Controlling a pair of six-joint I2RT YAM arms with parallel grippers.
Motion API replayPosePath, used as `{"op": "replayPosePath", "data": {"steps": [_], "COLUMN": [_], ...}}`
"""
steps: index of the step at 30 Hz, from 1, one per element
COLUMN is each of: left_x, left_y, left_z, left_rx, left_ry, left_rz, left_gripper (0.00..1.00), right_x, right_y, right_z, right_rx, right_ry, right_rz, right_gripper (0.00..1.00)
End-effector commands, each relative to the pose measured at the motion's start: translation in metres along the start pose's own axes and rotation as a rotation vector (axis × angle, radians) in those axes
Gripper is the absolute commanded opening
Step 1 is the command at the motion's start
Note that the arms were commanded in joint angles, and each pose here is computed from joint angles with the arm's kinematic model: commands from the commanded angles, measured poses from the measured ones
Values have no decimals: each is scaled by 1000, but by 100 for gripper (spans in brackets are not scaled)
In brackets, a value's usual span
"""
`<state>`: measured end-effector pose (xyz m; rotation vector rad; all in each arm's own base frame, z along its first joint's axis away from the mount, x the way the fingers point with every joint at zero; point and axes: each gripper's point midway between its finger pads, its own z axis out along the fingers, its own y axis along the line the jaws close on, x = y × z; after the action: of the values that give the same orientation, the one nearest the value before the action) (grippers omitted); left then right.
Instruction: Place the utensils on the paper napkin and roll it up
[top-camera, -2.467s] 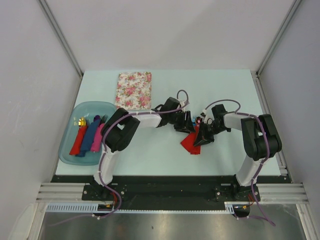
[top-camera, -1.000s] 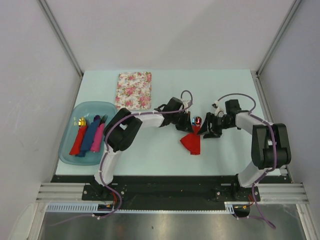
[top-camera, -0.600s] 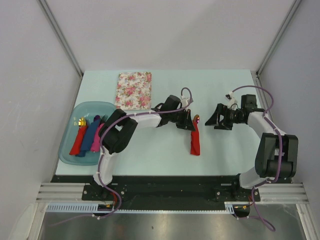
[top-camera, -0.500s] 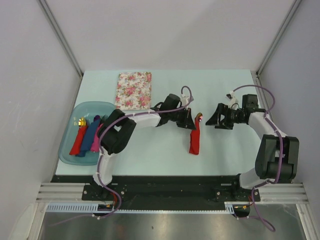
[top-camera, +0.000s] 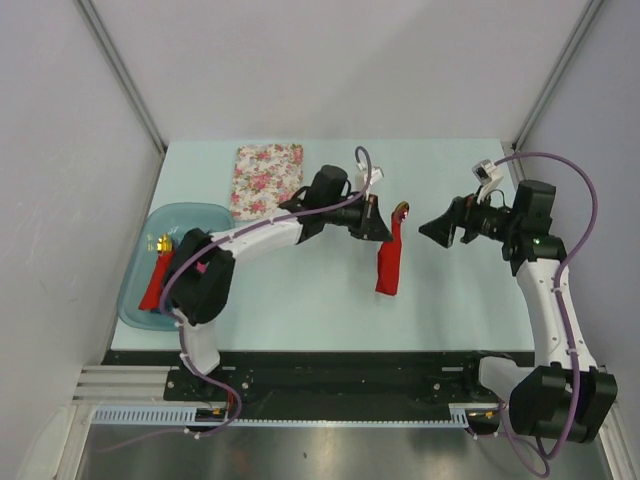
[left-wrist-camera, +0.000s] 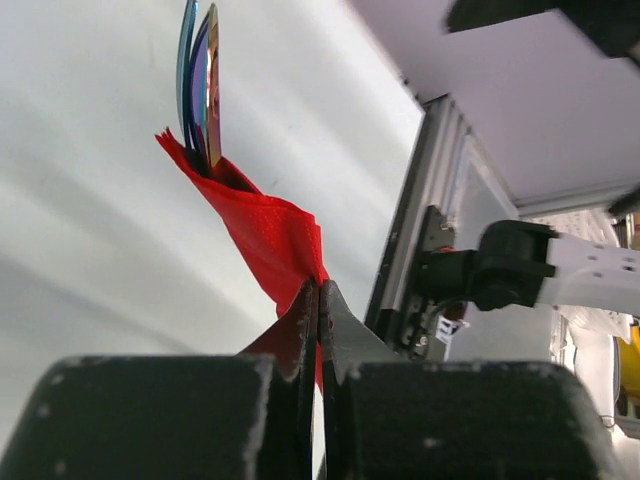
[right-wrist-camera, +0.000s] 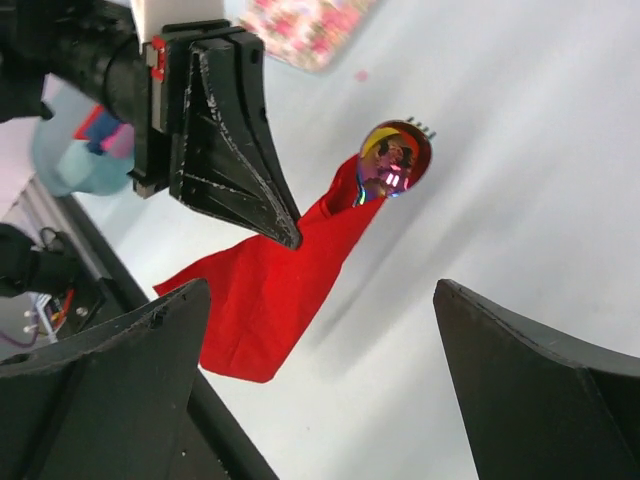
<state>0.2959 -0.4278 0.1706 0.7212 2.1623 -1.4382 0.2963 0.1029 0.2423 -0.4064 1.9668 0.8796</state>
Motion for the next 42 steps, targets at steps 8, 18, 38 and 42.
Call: {"op": "replayPosePath", "data": {"steps": [8, 18, 38, 42], "left_x": [-58, -50, 11, 16], "left_y": [-124, -204, -269, -275], "left_z": [-114, -188, -235, -238], "left_rx": [191, 393, 554, 566], "left_ry": [-133, -202, -190, -195], "left_rz": [373, 606, 803, 829], "left_gripper": [0, 0, 0, 0], "right_x": [-56, -68, -62, -52], "right_y": [85, 179, 315, 319], "right_z": [-25, -17, -57, -49], "right_rx": [-319, -475, -896, -917], "right_ry": [-199, -330, -338, -307], "right_rz": [-125, -299, -455, -455], "right_gripper": [100, 98, 89, 79]}}
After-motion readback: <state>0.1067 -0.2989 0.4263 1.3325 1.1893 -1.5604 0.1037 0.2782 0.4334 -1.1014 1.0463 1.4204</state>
